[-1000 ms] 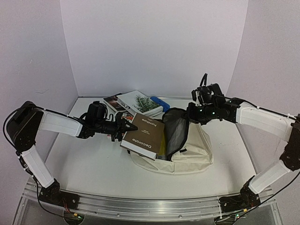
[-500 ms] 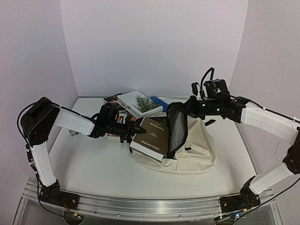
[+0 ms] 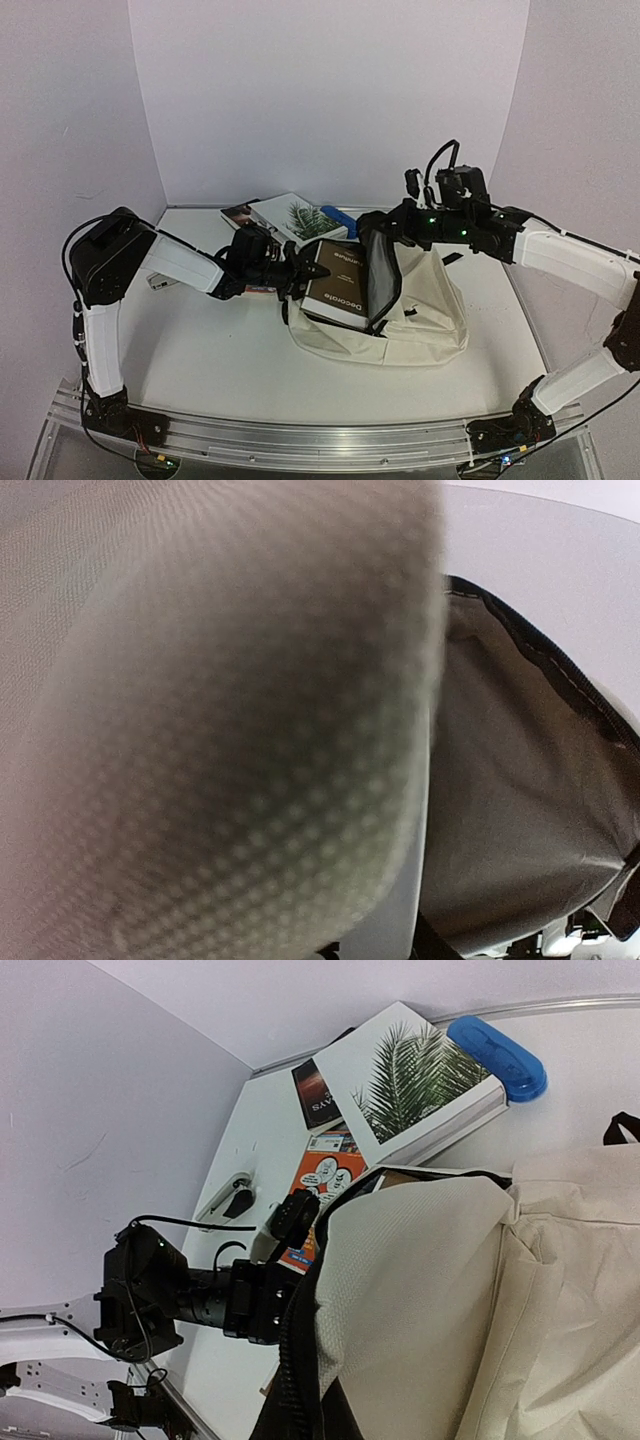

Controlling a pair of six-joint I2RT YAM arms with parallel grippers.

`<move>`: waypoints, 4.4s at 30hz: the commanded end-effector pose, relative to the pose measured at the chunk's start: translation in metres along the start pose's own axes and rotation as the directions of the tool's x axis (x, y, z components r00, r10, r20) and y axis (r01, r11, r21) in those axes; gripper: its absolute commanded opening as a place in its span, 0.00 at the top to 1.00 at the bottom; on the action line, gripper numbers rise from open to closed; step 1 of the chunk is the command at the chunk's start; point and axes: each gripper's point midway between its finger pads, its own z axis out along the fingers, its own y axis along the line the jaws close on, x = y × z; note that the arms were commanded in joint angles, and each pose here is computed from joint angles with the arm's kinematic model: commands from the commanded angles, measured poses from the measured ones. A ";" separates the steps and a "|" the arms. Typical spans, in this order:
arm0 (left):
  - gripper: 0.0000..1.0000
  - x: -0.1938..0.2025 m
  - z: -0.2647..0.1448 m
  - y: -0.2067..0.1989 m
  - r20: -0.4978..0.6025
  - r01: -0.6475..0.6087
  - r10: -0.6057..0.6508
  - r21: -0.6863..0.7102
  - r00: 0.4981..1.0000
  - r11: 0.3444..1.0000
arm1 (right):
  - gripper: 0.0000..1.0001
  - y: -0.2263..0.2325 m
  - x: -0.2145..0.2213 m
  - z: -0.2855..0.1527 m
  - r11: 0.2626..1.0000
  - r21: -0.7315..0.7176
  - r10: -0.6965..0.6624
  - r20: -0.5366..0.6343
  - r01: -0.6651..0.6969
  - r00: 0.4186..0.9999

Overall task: Pack the student bag
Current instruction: Place the book in the student bag, then pick up the book from the center of the board.

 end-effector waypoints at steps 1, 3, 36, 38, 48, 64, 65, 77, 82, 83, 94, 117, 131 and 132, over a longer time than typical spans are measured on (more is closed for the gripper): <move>0.81 -0.037 0.007 -0.038 0.143 -0.070 0.053 0.119 0.988 0.990 | 1.00 0.047 -0.029 -0.012 0.988 -0.146 -0.031 0.107 0.047 0.994; 0.81 -0.040 0.012 -0.040 0.139 -0.055 0.036 0.141 0.990 0.988 | 1.00 0.049 -0.028 -0.012 0.987 -0.151 -0.032 0.106 0.048 0.994; 0.30 -0.009 0.017 -0.013 -0.051 -0.426 0.430 -0.294 0.901 0.856 | 1.00 0.051 -0.027 0.011 0.986 -0.157 -0.047 0.090 0.061 0.995; 0.32 -0.006 0.023 -0.011 -0.071 -0.433 0.432 -0.296 0.899 0.852 | 1.00 0.051 -0.027 0.010 0.986 -0.158 -0.046 0.091 0.060 0.995; 0.41 -0.004 0.052 -0.012 -0.121 -0.488 0.474 -0.274 0.872 0.829 | 1.00 0.052 -0.026 0.010 0.984 -0.165 -0.047 0.090 0.062 0.995; 0.53 0.037 0.106 -0.048 -0.153 -0.540 0.531 -0.027 0.834 0.841 | 1.00 0.055 -0.021 0.014 0.979 -0.200 -0.024 0.089 0.042 0.996; 0.52 0.039 0.108 -0.049 -0.156 -0.540 0.531 -0.015 0.833 0.842 | 1.00 0.055 -0.021 0.014 0.979 -0.201 -0.024 0.089 0.041 0.996; 0.52 0.056 0.115 -0.064 -0.140 -0.503 0.518 0.130 0.844 0.854 | 1.00 0.058 -0.022 0.014 0.977 -0.211 -0.016 0.102 0.037 0.995; 0.52 0.050 0.107 -0.063 -0.110 -0.529 0.535 0.080 0.838 0.845 | 1.00 0.055 -0.024 0.011 0.980 -0.196 -0.010 0.116 0.033 0.993; 0.51 0.047 0.104 -0.062 -0.097 -0.544 0.547 0.051 0.832 0.837 | 1.00 0.053 -0.026 0.010 0.982 -0.187 -0.006 0.127 0.030 0.992; 0.37 0.028 0.019 -0.073 0.033 -0.621 0.633 -0.162 0.774 0.767 | 1.00 -0.041 -0.025 -0.011 0.984 0.117 0.097 0.278 -0.133 0.956; 0.17 -0.068 -0.139 -0.004 0.188 -0.288 0.402 -0.443 0.896 0.849 | 0.16 -0.145 0.012 -0.029 0.903 0.291 0.241 0.268 -0.317 0.933; 0.08 -0.105 -0.168 0.045 0.227 -0.130 0.257 -0.457 0.939 0.880 | 0.02 -0.013 -0.058 -0.045 0.979 0.137 0.083 0.399 -0.148 0.913; 0.08 -0.107 -0.169 0.047 0.235 -0.120 0.250 -0.457 0.939 0.881 | 0.02 0.001 -0.054 -0.035 0.985 0.129 0.062 0.379 -0.119 0.923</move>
